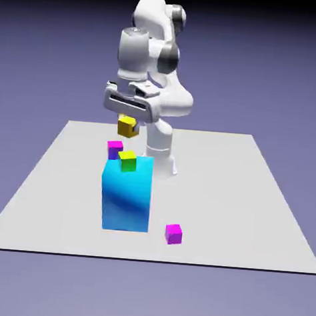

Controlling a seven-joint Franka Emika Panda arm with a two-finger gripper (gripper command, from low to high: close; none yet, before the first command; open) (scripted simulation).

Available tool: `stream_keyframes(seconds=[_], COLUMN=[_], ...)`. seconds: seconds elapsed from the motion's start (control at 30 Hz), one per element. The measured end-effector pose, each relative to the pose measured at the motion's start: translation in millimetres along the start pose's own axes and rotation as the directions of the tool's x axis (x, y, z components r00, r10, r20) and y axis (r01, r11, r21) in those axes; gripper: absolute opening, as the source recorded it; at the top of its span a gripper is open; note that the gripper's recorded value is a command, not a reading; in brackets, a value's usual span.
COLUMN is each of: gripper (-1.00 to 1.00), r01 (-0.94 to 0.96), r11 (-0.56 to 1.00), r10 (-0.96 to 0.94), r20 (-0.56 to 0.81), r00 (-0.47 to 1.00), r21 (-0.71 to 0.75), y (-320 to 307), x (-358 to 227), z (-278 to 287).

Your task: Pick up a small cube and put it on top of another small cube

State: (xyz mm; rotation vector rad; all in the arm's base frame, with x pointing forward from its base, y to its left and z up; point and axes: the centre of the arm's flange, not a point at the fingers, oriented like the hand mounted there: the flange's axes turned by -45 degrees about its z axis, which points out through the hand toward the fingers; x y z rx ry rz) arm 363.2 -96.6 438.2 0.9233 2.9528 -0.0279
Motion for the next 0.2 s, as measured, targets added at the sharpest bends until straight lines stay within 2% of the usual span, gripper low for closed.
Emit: stream_keyframes(seconds=[0.07,0.1,0.2], gripper=[-1.0,1.0,1.0], r01=[0.0,0.0,0.0], r11=[1.0,1.0,1.0], r10=[0.0,0.0,0.0], r20=[0.0,0.0,-0.001], r00=[1.0,1.0,1.0], r21=[0.0,-0.001,-0.003], y=[-0.2,-0.6,0.0], x=[1.3,2.4,1.0], z=[29.4,40.0,25.6])
